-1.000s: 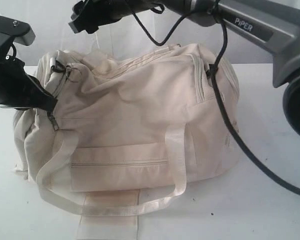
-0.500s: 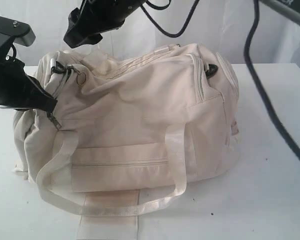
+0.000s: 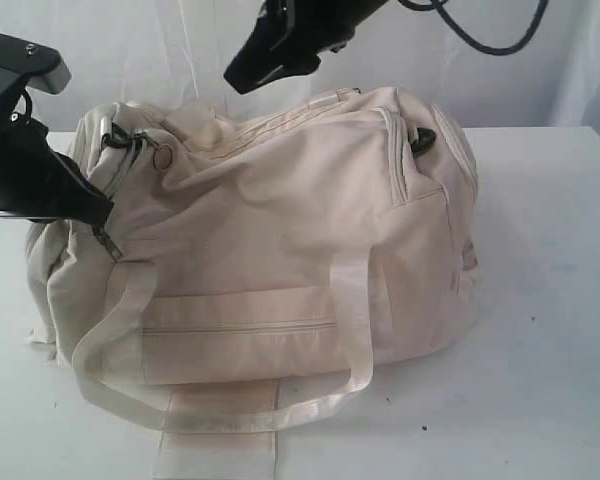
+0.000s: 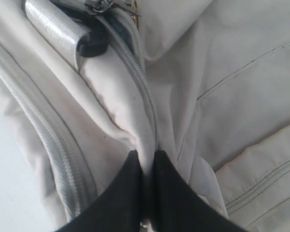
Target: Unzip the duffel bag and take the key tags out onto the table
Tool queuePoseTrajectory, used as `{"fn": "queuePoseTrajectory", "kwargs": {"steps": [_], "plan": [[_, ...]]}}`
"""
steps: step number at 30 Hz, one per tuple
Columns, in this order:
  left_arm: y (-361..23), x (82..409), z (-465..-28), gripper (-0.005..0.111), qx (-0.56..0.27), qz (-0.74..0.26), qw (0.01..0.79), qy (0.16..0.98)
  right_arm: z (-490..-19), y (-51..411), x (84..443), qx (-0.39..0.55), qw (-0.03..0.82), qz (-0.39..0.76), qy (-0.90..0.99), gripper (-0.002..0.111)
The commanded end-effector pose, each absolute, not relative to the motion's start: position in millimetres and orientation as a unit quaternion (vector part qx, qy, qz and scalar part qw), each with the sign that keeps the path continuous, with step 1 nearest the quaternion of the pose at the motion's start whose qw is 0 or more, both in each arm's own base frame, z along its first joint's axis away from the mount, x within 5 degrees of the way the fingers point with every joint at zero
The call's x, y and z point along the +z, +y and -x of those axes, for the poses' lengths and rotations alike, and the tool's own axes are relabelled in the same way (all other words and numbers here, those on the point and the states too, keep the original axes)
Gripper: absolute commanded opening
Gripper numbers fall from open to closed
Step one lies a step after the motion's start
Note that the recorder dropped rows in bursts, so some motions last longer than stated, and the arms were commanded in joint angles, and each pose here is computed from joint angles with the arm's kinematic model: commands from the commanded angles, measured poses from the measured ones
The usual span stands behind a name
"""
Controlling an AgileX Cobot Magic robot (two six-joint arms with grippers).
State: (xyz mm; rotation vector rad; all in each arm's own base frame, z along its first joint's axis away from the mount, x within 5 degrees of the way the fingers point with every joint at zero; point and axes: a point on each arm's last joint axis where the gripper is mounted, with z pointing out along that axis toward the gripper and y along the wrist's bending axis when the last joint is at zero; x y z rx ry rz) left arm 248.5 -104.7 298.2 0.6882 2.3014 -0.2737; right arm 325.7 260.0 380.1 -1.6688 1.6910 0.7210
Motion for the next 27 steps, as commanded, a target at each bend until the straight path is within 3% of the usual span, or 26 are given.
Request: {"fn": "queuePoseTrajectory", "kwargs": {"steps": [1, 6, 11, 19, 27], "plan": [[-106, 294, -240, 0.0, -0.115, -0.274, 0.322, 0.899, -349, 255, 353, 0.26, 0.338, 0.654, 0.625, 0.031], [-106, 294, -240, 0.0, -0.115, -0.274, 0.322, 0.899, -369, 282, 319, 0.338, 0.374, 0.643, 0.577, 0.031], [-106, 294, -240, 0.0, -0.115, -0.274, 0.323, 0.899, -369, 309, 304, 0.339, 0.387, 0.652, 0.557, 0.031], [-106, 294, -240, 0.0, -0.115, -0.274, 0.323, 0.899, -373, 302, 309, 0.338, 0.376, 0.623, 0.597, 0.03], [-105, 298, -237, 0.0, -0.115, -0.274, 0.331, 0.896, -370, 267, 321, 0.296, 0.313, 0.647, 0.629, 0.008]]}}
